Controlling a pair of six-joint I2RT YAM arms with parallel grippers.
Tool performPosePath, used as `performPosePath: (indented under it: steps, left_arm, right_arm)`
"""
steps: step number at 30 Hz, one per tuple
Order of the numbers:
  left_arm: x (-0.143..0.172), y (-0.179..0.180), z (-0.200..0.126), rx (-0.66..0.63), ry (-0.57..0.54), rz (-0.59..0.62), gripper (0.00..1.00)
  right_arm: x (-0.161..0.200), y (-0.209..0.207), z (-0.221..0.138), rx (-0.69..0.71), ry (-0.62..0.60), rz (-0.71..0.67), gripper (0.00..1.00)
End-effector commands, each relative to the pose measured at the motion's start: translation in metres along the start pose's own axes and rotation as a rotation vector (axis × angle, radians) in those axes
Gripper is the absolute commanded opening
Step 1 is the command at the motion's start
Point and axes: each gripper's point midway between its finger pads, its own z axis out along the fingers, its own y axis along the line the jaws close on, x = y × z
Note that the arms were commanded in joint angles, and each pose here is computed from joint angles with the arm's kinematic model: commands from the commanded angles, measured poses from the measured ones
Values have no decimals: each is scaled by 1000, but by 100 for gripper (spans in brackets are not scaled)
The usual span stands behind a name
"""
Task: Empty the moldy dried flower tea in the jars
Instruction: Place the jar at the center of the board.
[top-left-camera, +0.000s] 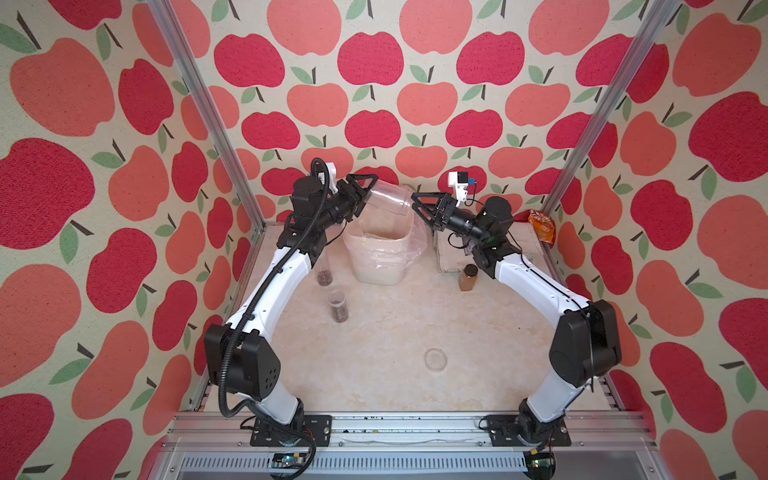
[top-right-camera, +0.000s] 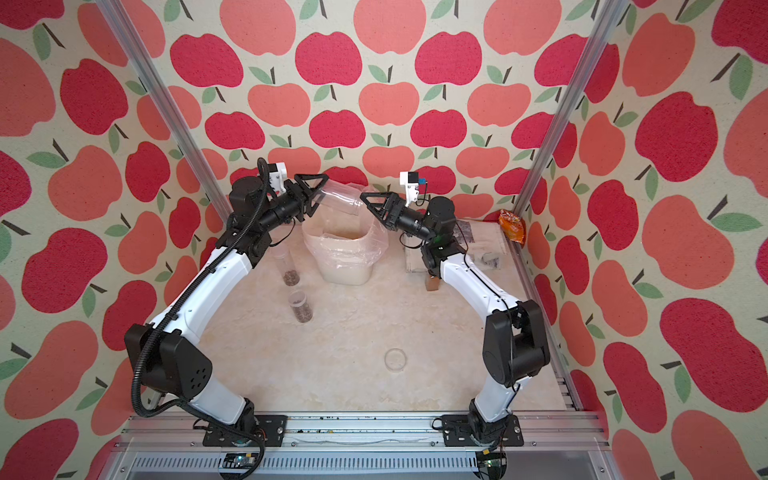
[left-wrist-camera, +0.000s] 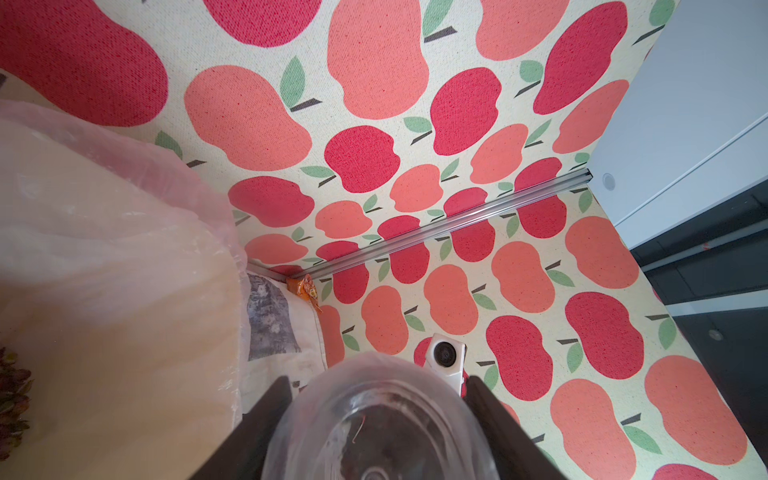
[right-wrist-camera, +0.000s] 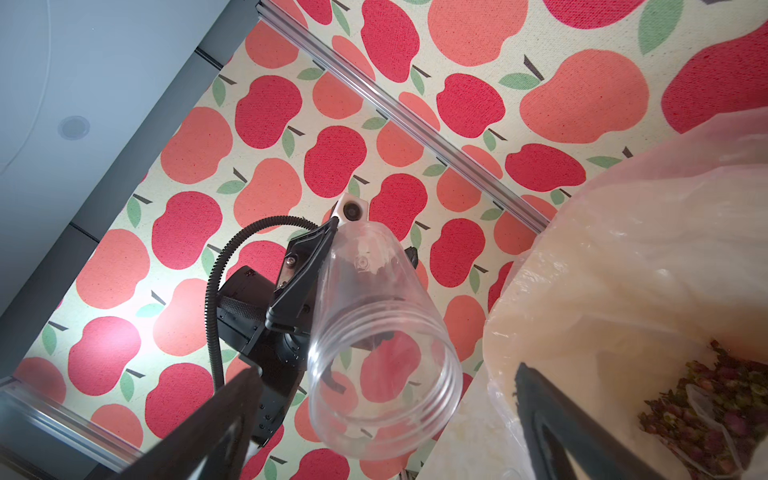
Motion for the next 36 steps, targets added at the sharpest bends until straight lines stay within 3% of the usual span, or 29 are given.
performPosePath:
  steps: [1,10,26,31,36]
  left_arm:
    - [0,-17,-3,60,11,19,0]
    - [2,-12,-2,44,15,24,0]
    - [12,-9,0,31,45,40,1]
    - [13,-9,-1,34,47,46,32]
    - [14,-12,-6,30,46,76,71]
  right_arm:
    - [0,12,12,-39,23,-2,99]
    - [9,18,32,-74,62,16,96]
    - [13,19,40,-88,76,24,56]
    - [17,20,36,-82,82,3,47]
    - [20,26,29,-83,87,-27,44]
